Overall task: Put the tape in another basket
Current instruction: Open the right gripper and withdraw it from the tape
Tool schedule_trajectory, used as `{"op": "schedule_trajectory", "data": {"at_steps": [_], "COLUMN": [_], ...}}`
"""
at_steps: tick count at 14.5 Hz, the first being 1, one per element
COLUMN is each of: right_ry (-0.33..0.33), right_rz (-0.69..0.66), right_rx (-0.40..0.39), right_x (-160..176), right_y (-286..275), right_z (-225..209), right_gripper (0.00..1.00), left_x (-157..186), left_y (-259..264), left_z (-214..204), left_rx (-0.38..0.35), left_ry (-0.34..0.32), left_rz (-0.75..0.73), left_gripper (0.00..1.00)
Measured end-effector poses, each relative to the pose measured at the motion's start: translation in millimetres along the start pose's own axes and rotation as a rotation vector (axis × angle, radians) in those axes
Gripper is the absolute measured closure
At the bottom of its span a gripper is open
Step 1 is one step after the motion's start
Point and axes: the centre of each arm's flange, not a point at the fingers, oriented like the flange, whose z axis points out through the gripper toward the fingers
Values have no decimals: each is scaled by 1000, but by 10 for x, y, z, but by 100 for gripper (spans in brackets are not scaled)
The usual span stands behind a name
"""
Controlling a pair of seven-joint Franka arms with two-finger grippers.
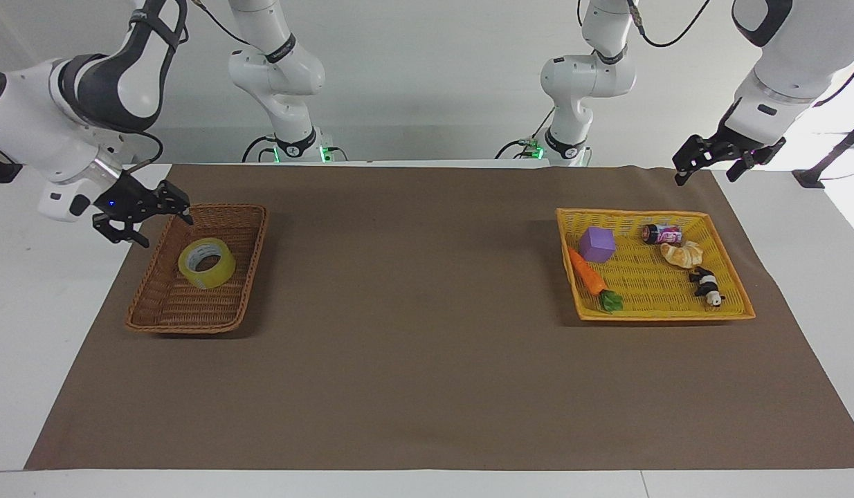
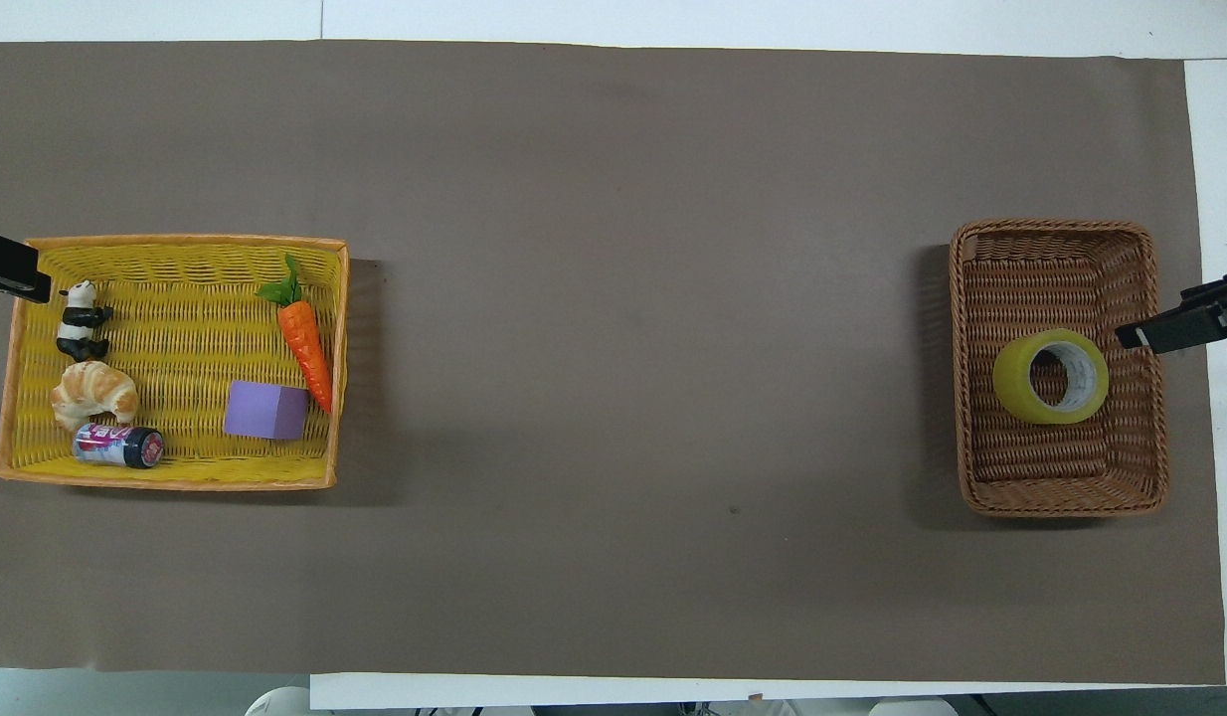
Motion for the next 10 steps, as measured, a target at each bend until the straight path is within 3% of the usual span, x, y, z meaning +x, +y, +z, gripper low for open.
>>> {"op": "schedule_trajectory", "data": {"at_steps": [3,6,10], "right_ry": [-61,-98,-99], "right_rz": [125,220,254], "right_rx": [-86,-117,-140], "right_x": [64,178,298], "right_y": [-486,-838,-818], "right_z": [-381,-717,-904], "right_gripper": [0,0,0], "left_x": [0,0,0], "left_y": [0,0,0], "left_z": [0,0,0], "left_rx": [0,0,0], "left_ry": [0,0,0], "left_rz": [0,0,0], "left_gripper": [0,0,0]}}
